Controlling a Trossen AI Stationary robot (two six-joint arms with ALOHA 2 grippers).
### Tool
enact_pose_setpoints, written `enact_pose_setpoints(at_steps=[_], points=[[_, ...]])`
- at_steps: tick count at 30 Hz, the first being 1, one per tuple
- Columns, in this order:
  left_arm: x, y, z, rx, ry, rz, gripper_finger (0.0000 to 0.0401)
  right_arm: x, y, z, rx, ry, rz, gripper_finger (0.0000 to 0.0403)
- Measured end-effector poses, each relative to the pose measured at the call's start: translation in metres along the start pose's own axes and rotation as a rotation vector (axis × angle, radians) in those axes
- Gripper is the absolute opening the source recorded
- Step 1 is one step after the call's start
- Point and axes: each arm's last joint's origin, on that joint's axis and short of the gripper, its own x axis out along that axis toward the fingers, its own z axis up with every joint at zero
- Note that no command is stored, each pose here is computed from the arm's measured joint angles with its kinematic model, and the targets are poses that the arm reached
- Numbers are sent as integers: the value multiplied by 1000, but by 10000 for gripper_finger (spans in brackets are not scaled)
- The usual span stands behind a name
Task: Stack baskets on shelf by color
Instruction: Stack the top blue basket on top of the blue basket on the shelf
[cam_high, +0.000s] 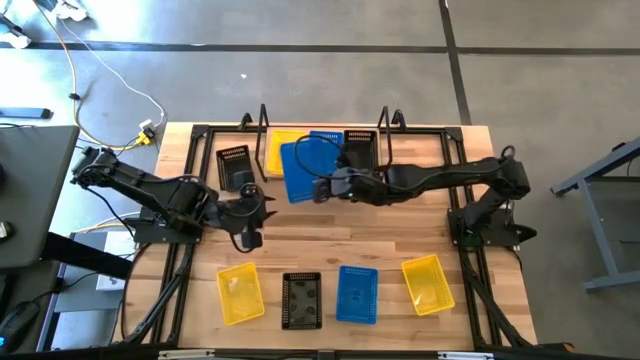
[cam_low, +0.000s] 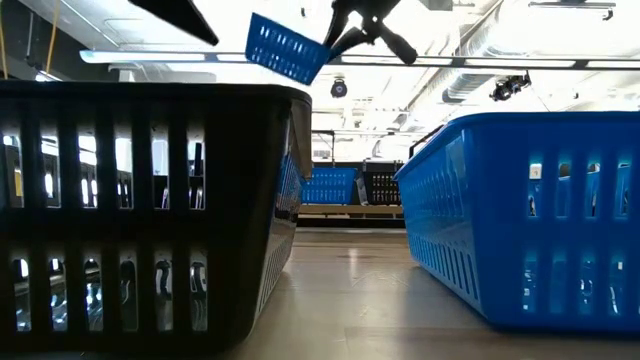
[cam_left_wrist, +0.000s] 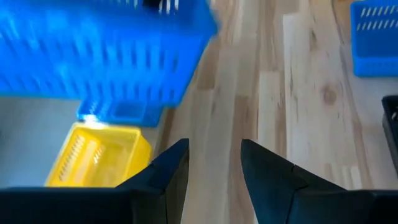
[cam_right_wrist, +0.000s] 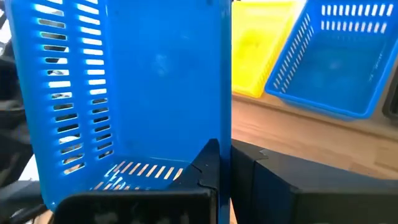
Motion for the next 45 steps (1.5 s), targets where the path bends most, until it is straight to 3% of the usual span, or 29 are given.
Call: enact_pose_setpoints(at_steps=[10,23,32,45], points=[[1,-1,12,128,-93,48,135,24,-4,-8,50,15,-55,0],[24,-16,13,243,-42,100,135,34,-8,-10,103,-1,-89,0],[34,-17,17,265,-35,209,135,35,-7,-11,106,3,-85,0],[47,-2,16,291,19,231,135,33,-1,-14,117,2,-38,0]])
